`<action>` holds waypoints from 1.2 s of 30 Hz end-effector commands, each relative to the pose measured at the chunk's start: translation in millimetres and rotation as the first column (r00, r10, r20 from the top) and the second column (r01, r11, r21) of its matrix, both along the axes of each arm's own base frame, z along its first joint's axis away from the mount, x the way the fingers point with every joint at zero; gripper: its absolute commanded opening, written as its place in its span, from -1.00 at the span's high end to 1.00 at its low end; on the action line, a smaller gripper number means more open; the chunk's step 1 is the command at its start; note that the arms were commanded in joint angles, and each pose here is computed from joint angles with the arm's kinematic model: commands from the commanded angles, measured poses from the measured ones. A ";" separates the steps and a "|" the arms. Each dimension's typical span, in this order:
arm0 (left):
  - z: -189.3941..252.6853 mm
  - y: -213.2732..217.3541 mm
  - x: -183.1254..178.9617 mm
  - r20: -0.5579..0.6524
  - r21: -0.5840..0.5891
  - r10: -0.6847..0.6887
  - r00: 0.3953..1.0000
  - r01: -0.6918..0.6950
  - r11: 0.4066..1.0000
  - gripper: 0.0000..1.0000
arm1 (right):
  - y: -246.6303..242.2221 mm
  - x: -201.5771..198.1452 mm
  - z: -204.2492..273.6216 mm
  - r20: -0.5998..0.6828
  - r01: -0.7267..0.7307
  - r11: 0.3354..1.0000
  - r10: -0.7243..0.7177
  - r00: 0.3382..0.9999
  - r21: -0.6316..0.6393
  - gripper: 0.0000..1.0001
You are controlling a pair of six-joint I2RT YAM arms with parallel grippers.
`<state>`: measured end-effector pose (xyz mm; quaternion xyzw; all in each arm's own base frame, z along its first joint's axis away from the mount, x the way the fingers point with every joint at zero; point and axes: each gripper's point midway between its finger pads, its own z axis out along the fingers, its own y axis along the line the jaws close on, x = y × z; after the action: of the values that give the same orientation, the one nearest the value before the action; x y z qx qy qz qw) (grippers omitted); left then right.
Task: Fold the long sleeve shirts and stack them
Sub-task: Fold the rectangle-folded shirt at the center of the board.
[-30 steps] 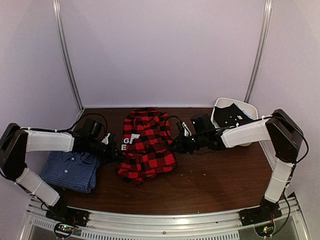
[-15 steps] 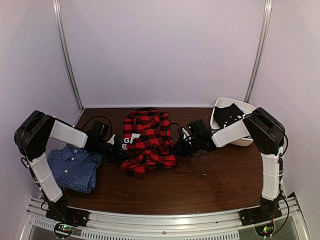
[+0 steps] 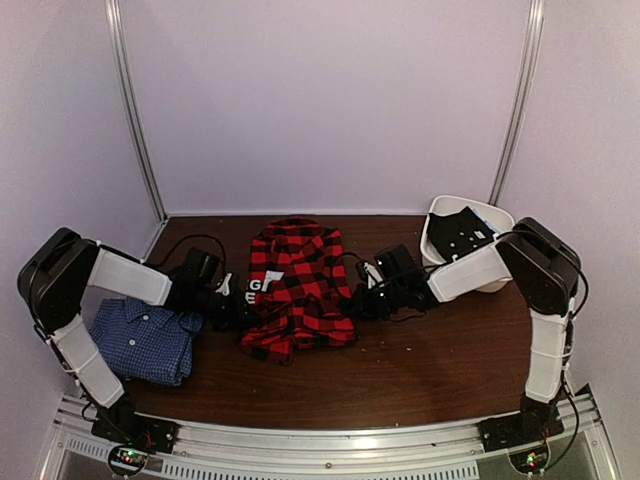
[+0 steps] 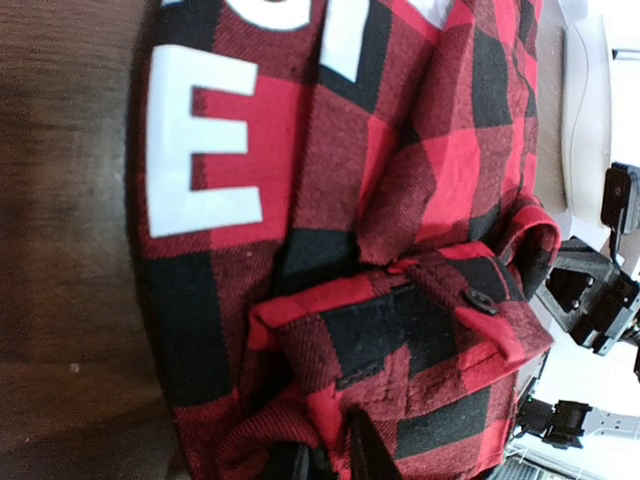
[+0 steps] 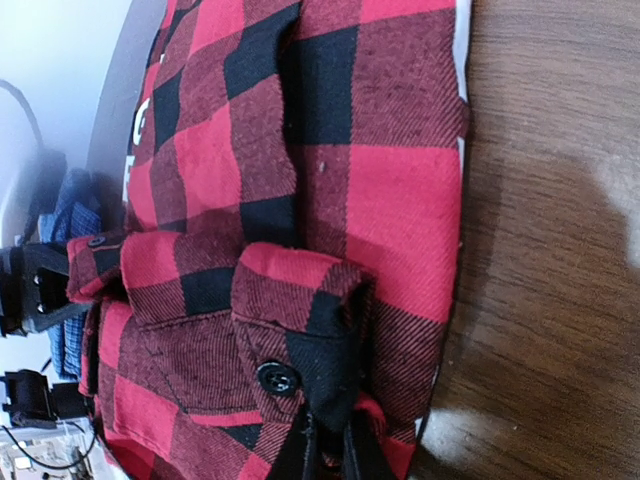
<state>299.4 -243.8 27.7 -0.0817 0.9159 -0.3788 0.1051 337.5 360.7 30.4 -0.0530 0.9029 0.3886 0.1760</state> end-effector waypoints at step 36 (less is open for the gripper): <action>13.6 17.4 -75.8 0.033 0.147 -0.099 0.995 0.093 0.985 -0.14 | -18.9 -90.8 15.5 0.026 -0.126 0.985 0.130 0.991 -0.118 -0.02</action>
<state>214.8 -218.5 32.9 -0.0202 0.9493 -0.3017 0.0858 244.6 338.1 35.6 -0.1277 0.9218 0.3355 0.1463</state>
